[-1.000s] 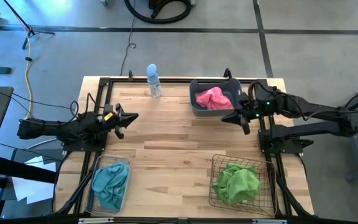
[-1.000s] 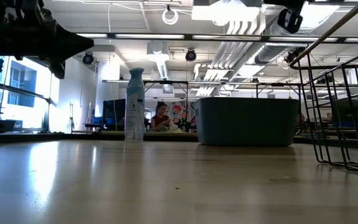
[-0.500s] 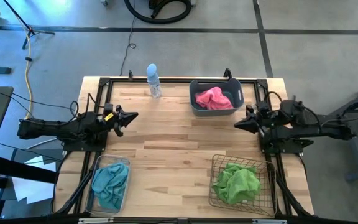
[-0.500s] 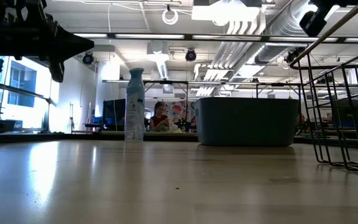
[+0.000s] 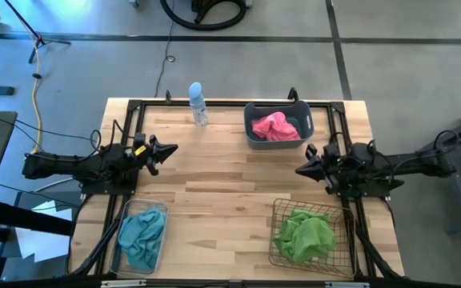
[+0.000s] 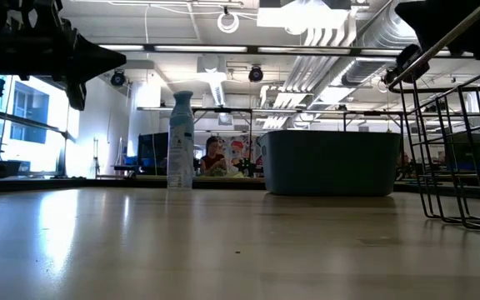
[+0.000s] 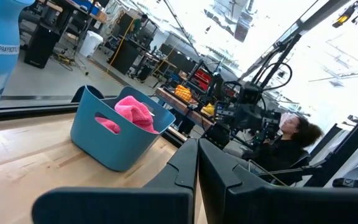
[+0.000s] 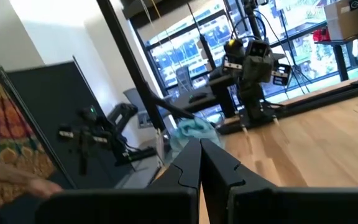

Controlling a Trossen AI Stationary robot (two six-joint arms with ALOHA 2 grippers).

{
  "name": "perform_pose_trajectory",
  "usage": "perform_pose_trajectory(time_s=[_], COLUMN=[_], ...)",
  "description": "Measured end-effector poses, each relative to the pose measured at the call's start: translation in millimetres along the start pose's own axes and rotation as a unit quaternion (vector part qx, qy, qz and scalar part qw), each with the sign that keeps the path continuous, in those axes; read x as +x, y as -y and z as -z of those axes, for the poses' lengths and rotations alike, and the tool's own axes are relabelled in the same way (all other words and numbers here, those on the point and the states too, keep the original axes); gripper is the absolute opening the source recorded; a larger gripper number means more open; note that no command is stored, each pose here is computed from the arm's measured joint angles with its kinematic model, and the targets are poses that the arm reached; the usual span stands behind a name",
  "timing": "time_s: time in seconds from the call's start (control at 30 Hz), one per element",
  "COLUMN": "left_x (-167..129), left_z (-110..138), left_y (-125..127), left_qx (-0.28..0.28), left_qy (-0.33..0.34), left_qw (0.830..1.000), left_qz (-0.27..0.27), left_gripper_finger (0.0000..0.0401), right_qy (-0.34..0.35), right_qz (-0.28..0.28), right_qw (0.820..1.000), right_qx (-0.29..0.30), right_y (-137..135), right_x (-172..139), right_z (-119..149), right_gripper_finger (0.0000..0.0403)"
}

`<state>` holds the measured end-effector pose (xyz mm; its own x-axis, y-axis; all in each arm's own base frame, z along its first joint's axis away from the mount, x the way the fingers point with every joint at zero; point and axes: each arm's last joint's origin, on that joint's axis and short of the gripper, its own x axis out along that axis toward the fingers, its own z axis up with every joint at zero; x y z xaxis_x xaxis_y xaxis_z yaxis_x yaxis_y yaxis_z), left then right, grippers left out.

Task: Sort microfiber towel by color & place in baskets
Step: Return to Home Position

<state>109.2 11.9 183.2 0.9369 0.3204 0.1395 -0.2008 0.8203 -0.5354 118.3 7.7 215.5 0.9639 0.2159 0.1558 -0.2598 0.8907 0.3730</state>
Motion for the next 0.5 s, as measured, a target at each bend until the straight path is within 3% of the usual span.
perform_pose_trajectory(time_s=[0.5], left_x=[0], left_z=[0], left_y=[0], left_qx=[0.0], left_qy=[0.0], left_qw=[1.0], left_qz=[0.0], left_gripper_finger=[0.0], right_qy=[0.027], right_qz=[0.023], right_qw=[0.998], right_qx=[-0.05], right_y=[4], right_x=[-24], right_z=[10], right_gripper_finger=[0.0])
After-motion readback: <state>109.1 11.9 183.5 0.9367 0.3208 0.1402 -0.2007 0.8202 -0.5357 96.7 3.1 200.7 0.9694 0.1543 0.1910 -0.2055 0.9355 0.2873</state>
